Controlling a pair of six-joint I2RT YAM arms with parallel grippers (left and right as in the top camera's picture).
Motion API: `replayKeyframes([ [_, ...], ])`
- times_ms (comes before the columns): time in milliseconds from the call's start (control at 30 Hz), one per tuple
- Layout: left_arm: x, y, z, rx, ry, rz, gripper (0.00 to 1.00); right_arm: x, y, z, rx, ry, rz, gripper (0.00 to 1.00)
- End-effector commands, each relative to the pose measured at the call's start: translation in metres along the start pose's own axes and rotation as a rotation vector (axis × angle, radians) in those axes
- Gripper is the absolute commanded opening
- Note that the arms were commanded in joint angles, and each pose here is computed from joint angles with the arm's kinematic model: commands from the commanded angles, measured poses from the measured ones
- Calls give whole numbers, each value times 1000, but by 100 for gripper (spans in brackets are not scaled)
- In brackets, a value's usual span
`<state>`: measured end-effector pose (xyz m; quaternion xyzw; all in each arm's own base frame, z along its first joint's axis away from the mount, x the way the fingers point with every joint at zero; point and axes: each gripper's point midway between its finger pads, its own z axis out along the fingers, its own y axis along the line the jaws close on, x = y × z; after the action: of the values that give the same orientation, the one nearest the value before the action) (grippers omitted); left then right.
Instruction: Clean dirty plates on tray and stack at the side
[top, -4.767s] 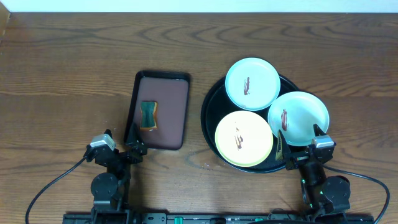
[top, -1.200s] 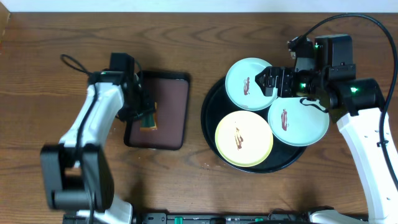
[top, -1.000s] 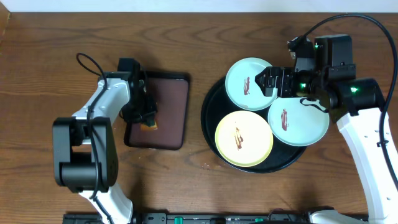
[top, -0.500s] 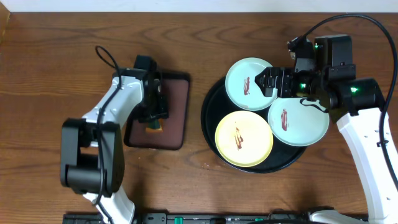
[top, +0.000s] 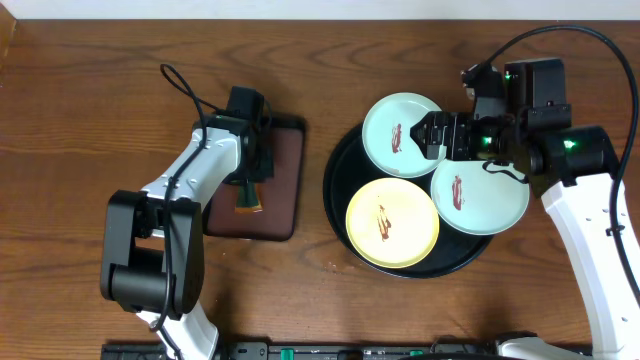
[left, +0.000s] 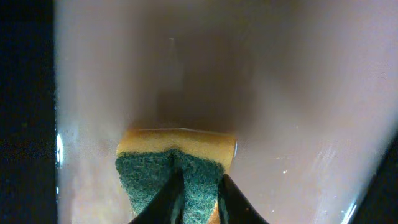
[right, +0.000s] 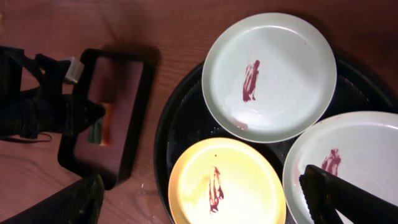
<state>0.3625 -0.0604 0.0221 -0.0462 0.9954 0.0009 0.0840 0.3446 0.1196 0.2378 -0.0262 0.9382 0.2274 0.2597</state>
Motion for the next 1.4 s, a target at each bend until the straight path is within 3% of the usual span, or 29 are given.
replayKeyframes([
  [0, 15, 3, 10, -11, 51, 5, 8, -4, 2, -6, -6, -12, 6, 99],
  [167, -6, 4, -25, 2, -5, -9, 10, 2, 0, -6, -1, 10, 14, 99],
  [200, -9, 3, -34, 7, -22, -10, 30, 3, 0, -6, 0, 15, 16, 99],
  [233, -11, 3, -42, 10, -34, -11, 41, 4, 0, -6, 1, 19, 17, 99],
  [267, -9, 3, -50, 12, -41, -11, 60, 5, 0, -6, 2, 22, 18, 99],
  [300, -5, 5, -53, 9, -30, -18, 64, 5, 0, -6, 2, 23, 19, 99],
  [500, 37, 16, -22, -37, 112, -62, 62, 5, 0, -6, 2, 22, 18, 99],
  [633, 66, 22, 0, -64, 195, -115, 40, 4, 0, -6, 2, 20, 18, 99],
  [667, 68, 22, 0, -66, 200, -119, 32, 3, -1, -6, 7, 17, 17, 99],
  [733, 68, 20, 0, -56, 202, -134, 28, 3, -1, -6, 8, 14, 16, 99],
  [833, 63, 12, 1, -12, 186, -137, 7, 2, -1, -6, 8, 11, 15, 99],
  [1033, 24, -7, -32, 73, 119, -115, 8, 2, -1, -6, 8, 11, 15, 99],
  [1067, 21, -8, -34, 75, 112, -115, 12, 2, -1, -6, 8, 11, 15, 99],
  [1133, 19, -8, -35, 77, 107, -115, 45, 2, -1, -6, 8, 12, 15, 99],
  [1267, 19, -8, -29, 76, 97, -115, 57, 1, -4, -5, 23, 4, 14, 99],
  [1367, 8, -12, -21, 97, 38, -113, 57, -5, -15, -6, 89, -22, 10, 99],
])
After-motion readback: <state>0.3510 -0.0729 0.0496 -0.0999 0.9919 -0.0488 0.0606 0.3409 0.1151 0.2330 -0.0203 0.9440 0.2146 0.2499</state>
